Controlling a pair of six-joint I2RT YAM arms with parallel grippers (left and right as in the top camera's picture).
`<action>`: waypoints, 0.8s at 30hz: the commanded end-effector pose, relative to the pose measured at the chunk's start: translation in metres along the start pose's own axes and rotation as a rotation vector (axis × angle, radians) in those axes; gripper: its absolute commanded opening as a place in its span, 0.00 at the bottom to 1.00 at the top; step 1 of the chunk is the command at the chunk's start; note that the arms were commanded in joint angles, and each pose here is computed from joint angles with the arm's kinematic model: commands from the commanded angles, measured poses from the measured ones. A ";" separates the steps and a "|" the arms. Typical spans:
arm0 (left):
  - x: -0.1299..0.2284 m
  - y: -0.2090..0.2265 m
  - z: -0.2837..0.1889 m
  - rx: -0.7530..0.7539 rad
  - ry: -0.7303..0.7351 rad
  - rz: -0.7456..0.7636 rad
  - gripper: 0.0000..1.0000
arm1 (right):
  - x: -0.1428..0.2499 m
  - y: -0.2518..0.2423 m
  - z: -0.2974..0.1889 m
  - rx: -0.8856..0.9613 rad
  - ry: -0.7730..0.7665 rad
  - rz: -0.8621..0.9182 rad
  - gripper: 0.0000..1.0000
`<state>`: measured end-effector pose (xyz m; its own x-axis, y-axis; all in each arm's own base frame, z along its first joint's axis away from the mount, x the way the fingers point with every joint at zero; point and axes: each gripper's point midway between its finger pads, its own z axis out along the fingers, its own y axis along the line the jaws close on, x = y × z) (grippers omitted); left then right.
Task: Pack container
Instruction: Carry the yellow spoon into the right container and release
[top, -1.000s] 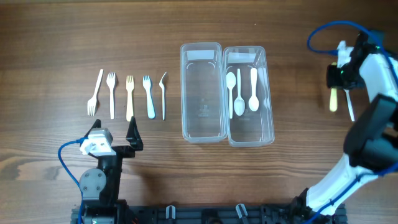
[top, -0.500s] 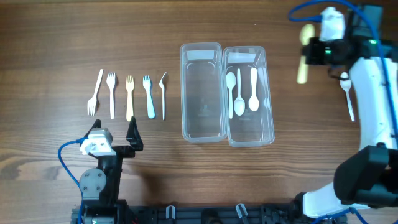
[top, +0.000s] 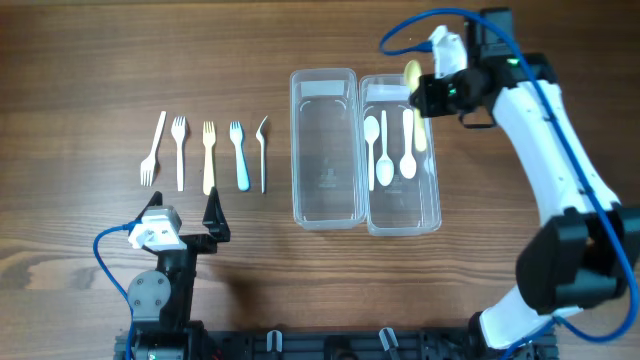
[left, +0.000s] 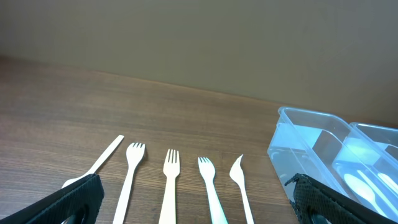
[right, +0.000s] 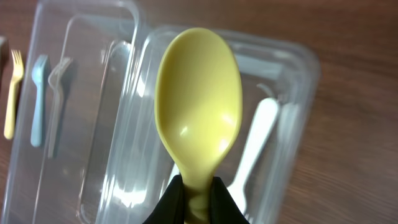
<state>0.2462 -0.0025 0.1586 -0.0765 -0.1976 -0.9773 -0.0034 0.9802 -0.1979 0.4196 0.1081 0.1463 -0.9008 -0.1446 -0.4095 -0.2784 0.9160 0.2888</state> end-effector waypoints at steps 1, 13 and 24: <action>0.002 -0.003 0.000 0.016 0.003 0.024 1.00 | 0.008 0.013 0.020 -0.037 0.052 0.005 0.04; 0.002 -0.003 0.000 0.016 0.003 0.023 1.00 | -0.005 0.003 0.019 0.000 0.003 -0.005 0.53; 0.002 -0.003 0.000 0.016 0.003 0.024 1.00 | 0.020 -0.165 -0.077 0.627 0.046 0.097 0.61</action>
<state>0.2462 -0.0025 0.1587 -0.0761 -0.1976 -0.9773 -0.0033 0.9802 -0.1979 0.4283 0.0001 0.1260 -0.9361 -0.0465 -0.3487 -0.0475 0.9989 -0.0056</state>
